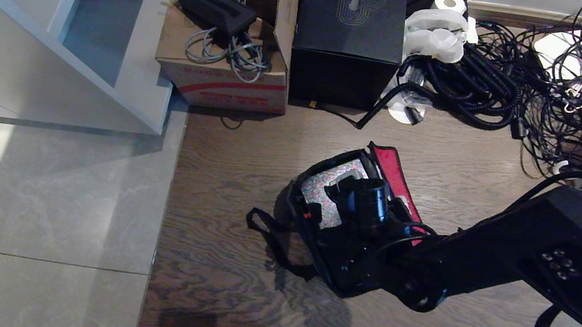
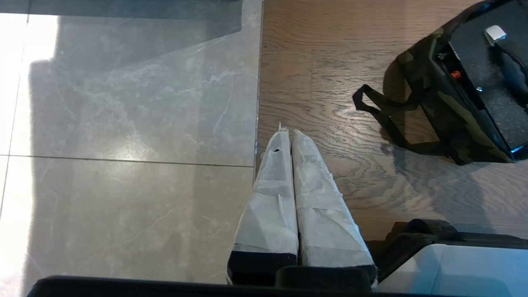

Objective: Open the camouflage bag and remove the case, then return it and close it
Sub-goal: Place the black box back, then close the top of the storage box

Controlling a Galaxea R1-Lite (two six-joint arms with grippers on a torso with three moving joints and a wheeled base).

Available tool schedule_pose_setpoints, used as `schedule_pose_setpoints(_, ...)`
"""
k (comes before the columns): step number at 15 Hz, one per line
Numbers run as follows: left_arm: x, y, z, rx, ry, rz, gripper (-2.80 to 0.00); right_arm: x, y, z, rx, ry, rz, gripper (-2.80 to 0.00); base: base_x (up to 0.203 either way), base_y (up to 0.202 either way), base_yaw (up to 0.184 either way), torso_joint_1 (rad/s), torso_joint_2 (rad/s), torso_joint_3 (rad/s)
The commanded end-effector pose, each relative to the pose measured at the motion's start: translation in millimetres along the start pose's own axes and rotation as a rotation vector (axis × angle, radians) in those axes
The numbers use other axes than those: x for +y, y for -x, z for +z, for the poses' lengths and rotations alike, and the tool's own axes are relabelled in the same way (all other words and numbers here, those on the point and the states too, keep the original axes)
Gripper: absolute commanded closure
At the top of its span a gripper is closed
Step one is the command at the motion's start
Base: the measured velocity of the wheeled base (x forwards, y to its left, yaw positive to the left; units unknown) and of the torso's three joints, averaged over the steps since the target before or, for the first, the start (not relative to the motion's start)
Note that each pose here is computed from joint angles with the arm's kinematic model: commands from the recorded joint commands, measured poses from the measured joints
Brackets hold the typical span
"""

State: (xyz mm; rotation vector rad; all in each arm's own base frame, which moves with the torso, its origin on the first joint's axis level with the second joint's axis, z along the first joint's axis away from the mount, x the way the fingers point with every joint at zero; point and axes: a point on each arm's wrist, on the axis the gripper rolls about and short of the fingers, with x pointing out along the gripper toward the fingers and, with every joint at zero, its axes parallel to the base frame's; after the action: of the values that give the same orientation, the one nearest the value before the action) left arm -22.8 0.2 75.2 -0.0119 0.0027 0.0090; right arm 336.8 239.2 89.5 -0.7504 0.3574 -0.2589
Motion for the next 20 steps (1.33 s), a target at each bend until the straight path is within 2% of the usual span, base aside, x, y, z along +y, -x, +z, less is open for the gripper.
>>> schedule_pose_setpoints(1, 0.0, 0.1, 0.3, -0.001, 0.000, 0.000, 0.00, -18.2, 11.5, -2.8, -0.008, -0.003, 0.019, -2.80, 0.000, 0.000, 0.000, 0.000, 0.00, 0.000)
schedule_pose_setpoints(4, 0.0, 0.0, 0.0, 0.000, 0.000, 0.000, 0.00, -38.7, 21.4, -14.7, 0.028, -0.025, 0.085, -2.80, 0.000, 0.000, 0.000, 0.000, 0.00, 0.000)
schedule_pose_setpoints(5, 0.0, 0.0, 0.0, 0.000, 0.000, 0.000, 0.00, -41.0, 23.0, -19.4, 0.033, -0.053, 0.154, -2.80, 0.000, 0.000, 0.000, 0.000, 0.00, 0.000)
schedule_pose_setpoints(8, 0.0, 0.1, 0.4, -0.001, 0.000, 0.000, 0.00, -39.6, 33.1, -31.8, 0.052, -0.268, 0.595, -2.80, 0.000, 0.000, 0.000, 0.000, 0.00, 0.000)
schedule_pose_setpoints(9, 0.0, 0.1, 0.4, -0.001, 0.000, 0.000, 0.00, -41.1, 35.9, -38.6, 0.108, -0.338, 0.725, -2.80, 0.000, 0.000, 0.000, 0.000, 0.00, 0.000)
schedule_pose_setpoints(10, 0.0, 0.0, 0.0, 0.000, 0.000, 0.000, 0.00, -41.0, 36.8, -53.9, 0.197, -0.352, 0.778, -2.80, 0.000, 0.000, 0.000, 0.000, 0.00, 0.000)
schedule_pose_setpoints(11, 0.0, 0.0, 0.0, 0.000, 0.000, 0.000, 0.00, -37.2, 36.1, -64.9, 0.246, -0.328, 0.793, -2.80, 0.000, 0.000, 0.000, 0.000, 0.00, 0.000)
schedule_pose_setpoints(12, 0.0, 0.0, 0.0, 0.000, 0.000, 0.000, 0.00, -32.8, 33.2, -66.2, 0.247, -0.329, 0.797, -2.80, 0.000, 0.000, 0.000, 0.000, 0.00, 0.000)
schedule_pose_setpoints(13, 0.0, 0.0, 0.0, 0.000, 0.000, 0.000, 0.00, -26.8, 28.4, -63.4, 0.212, -0.340, 0.799, -2.80, 0.000, 0.000, 0.000, 0.000, 0.00, 0.000)
schedule_pose_setpoints(15, 0.0, 0.0, 0.0, 0.000, 0.000, 0.000, 0.00, -10.1, 19.9, -69.8, 0.193, -0.300, 0.802, -2.80, 0.000, 0.000, 0.000, 0.000, 0.00, 0.000)
schedule_pose_setpoints(20, 0.0, 0.0, 0.0, 0.000, 0.000, 0.000, 0.00, 15.0, 9.6, -85.6, 0.219, -0.239, 0.829, -2.80, 0.000, 0.000, 0.000, 0.000, 0.00, 0.000)
